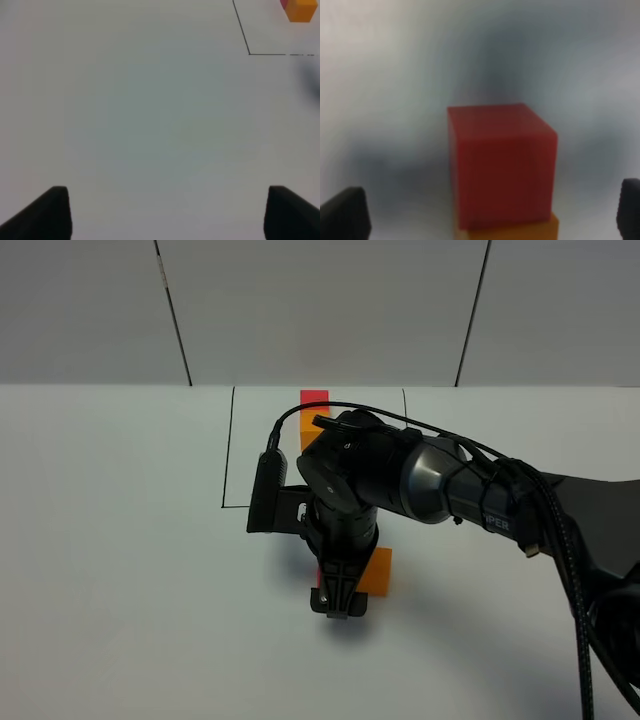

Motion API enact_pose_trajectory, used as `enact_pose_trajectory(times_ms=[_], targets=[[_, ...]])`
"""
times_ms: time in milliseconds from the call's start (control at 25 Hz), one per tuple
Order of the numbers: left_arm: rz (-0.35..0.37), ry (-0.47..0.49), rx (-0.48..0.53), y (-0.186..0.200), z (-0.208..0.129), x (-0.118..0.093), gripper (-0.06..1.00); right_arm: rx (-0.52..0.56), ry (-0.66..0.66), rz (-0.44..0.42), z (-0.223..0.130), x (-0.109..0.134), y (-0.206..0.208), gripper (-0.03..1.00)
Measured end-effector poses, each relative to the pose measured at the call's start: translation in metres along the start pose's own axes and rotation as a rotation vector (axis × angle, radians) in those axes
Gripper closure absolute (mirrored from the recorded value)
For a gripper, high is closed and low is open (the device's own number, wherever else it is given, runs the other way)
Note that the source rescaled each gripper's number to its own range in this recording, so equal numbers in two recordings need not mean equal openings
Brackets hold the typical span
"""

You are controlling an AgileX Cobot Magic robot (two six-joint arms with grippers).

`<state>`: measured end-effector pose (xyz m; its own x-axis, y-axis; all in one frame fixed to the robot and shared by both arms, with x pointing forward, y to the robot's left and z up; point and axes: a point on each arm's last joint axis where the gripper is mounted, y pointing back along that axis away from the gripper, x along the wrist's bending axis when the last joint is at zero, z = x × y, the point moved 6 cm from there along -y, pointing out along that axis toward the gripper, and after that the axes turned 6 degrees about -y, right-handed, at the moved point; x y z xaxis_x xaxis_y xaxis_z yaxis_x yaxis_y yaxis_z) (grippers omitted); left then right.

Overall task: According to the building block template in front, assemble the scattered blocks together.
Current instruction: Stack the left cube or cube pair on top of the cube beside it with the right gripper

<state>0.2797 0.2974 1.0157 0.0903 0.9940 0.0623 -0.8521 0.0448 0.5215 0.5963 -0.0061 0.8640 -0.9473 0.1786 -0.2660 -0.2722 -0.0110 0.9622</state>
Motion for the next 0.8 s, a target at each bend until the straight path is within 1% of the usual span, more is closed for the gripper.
enact_pose_trajectory(times_ms=[200, 520, 800], targets=[[0.000, 0.000, 0.000, 0.000, 0.000, 0.000, 0.30, 0.022, -0.005, 0.017, -0.004, 0.001, -0.013, 0.01], [0.000, 0.000, 0.000, 0.000, 0.000, 0.000, 0.30, 0.028, -0.015, 0.029, -0.007, 0.001, -0.023, 0.13], [0.000, 0.000, 0.000, 0.000, 0.000, 0.000, 0.30, 0.041, -0.033, 0.058, -0.009, 0.004, -0.034, 0.15]])
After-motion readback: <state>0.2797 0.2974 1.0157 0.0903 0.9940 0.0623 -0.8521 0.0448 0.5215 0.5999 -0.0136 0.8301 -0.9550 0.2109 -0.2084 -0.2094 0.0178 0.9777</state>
